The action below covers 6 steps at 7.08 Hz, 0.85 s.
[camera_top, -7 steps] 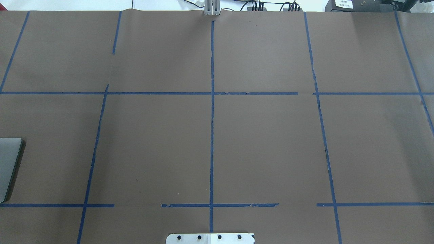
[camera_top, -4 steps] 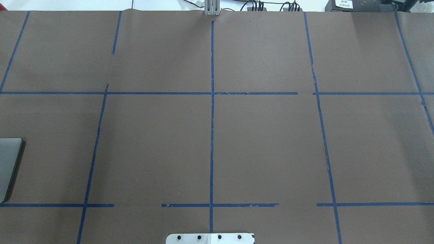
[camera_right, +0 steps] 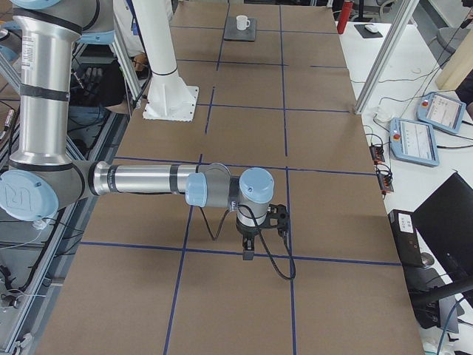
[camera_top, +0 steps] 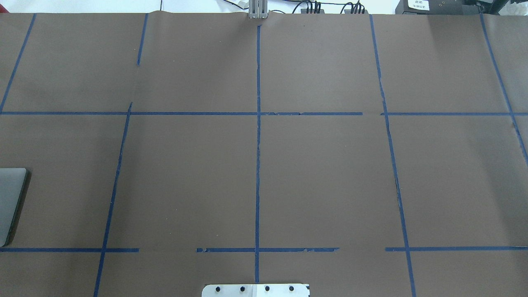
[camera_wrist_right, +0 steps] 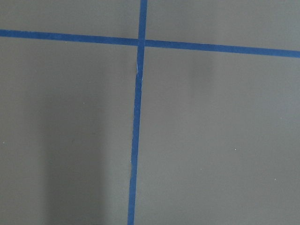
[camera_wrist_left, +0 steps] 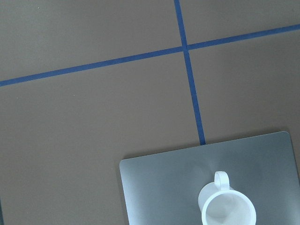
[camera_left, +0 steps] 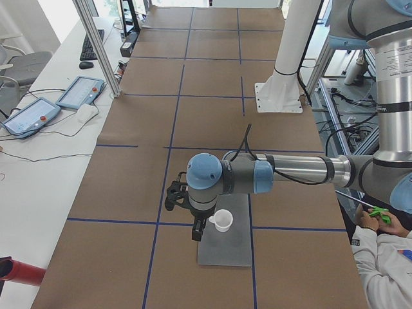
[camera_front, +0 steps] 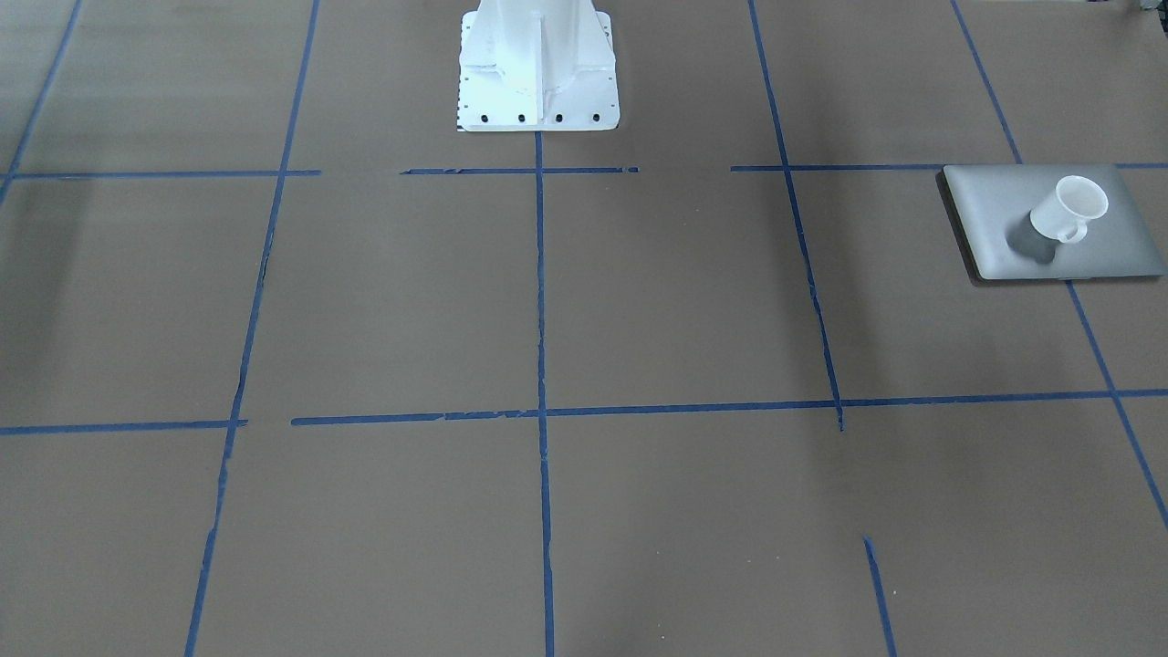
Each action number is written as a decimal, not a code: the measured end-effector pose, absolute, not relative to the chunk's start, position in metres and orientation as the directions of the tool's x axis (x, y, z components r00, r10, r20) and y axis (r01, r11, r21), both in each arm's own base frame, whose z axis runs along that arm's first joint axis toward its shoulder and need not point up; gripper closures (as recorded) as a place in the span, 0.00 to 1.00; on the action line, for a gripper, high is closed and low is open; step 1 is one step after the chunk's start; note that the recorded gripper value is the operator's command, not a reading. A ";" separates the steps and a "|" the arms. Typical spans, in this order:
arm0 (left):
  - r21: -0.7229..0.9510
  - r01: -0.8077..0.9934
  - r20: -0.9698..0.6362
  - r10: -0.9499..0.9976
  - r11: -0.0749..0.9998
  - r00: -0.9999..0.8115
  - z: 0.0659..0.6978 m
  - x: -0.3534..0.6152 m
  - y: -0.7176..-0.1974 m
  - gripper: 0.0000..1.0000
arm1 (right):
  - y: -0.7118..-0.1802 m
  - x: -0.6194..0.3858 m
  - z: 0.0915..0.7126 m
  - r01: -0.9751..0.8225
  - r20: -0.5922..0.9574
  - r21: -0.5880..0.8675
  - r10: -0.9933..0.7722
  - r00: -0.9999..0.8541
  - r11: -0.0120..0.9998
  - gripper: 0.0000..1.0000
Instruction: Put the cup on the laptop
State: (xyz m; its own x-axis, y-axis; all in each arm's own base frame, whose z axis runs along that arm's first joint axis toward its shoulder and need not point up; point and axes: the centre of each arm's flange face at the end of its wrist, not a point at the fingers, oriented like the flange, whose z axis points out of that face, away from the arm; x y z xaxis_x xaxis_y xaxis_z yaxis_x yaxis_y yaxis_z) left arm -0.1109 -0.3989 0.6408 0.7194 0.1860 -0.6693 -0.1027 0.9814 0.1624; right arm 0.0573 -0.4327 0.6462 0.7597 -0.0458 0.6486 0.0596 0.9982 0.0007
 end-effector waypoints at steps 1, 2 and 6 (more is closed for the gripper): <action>0.158 -0.105 -0.671 0.184 0.982 0.719 0.643 -0.110 -0.399 0.00 | -0.433 0.057 0.646 0.060 0.649 0.000 -0.046 0.760 0.998 0.00; 0.155 -0.105 -0.671 0.183 0.982 0.718 0.644 -0.110 -0.399 0.00 | -0.433 0.057 0.646 0.060 0.649 0.000 -0.046 0.760 0.998 0.00; 0.152 -0.106 -0.671 0.182 0.983 0.719 0.645 -0.110 -0.399 0.00 | -0.433 0.057 0.646 0.060 0.649 0.000 -0.045 0.760 0.998 0.00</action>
State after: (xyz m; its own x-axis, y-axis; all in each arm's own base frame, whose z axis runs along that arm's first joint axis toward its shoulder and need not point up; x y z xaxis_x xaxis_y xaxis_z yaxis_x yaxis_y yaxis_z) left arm -0.1096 -0.3986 0.6452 0.7188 0.1816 -0.6711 -0.1060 0.9826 0.1524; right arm 0.0573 -0.4327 0.6463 0.7596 -0.0454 0.6488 0.0596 0.9982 0.0001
